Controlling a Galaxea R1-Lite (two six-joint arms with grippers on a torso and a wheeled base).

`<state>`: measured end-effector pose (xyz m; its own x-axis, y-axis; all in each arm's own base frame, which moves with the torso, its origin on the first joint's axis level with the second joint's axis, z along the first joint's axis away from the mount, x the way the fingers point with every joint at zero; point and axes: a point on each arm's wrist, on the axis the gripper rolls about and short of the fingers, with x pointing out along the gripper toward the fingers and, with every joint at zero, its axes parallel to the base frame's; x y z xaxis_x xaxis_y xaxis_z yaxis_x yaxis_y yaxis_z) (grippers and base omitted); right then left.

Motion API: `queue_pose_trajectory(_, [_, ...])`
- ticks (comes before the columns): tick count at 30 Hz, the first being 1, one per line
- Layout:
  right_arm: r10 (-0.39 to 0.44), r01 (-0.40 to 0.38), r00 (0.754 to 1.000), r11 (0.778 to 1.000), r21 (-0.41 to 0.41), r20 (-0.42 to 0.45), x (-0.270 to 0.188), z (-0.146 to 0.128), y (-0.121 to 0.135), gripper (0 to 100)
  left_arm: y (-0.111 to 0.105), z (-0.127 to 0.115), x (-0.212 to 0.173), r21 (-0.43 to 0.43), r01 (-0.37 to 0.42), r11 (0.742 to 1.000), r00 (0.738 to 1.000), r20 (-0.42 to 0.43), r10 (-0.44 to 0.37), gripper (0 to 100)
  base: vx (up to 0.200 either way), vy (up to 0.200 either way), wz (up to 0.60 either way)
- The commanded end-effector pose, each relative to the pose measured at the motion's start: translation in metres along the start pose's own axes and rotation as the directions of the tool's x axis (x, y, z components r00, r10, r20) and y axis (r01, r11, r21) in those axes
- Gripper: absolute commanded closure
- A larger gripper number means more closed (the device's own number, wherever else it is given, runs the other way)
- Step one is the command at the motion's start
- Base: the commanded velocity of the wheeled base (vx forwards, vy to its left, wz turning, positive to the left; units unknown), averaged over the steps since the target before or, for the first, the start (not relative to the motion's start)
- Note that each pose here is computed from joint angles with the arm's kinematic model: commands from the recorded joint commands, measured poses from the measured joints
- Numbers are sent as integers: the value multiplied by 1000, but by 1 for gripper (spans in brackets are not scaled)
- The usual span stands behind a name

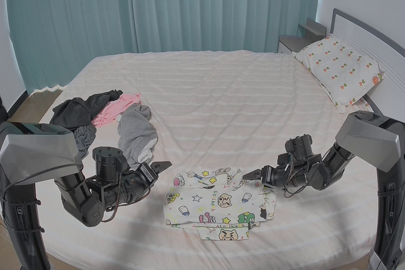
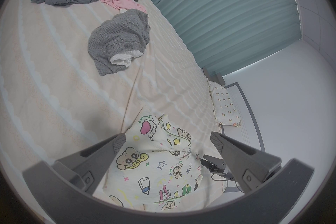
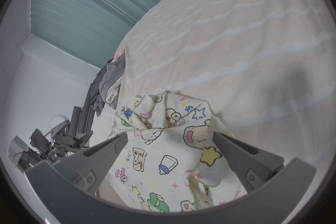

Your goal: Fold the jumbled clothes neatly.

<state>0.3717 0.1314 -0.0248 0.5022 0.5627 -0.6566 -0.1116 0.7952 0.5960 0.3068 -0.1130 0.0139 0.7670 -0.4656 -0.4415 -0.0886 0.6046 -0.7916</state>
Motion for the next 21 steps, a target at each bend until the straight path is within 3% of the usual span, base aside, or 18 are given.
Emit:
queue_pose_trajectory(1, [-5,5,1000,1000,-12,-15,5,-2,-2,0,1,-1,1,-1,-3,1000,1000,-2,3,0,0,0,0])
queue_pose_trajectory(5, [-7,6,1000,998,-65,-22,7,1,-3,0,2,-1,2,-2,-6,1000,1000,-3,6,0,0,0,0])
queue_pose_trajectory(15, [7,-13,997,996,-84,-72,10,1,-2,0,5,-2,2,-5,-18,1000,1000,-7,18,0,0,0,0])
queue_pose_trajectory(16, [8,-15,997,997,-81,-81,11,1,-2,100,7,-1,1,-8,-22,1000,1000,-7,22,0,0,0,0])
queue_pose_trajectory(21, [8,-16,996,996,-93,-89,11,1,-2,100,9,1,1,-18,-28,999,1000,0,28,0,0,0,0])
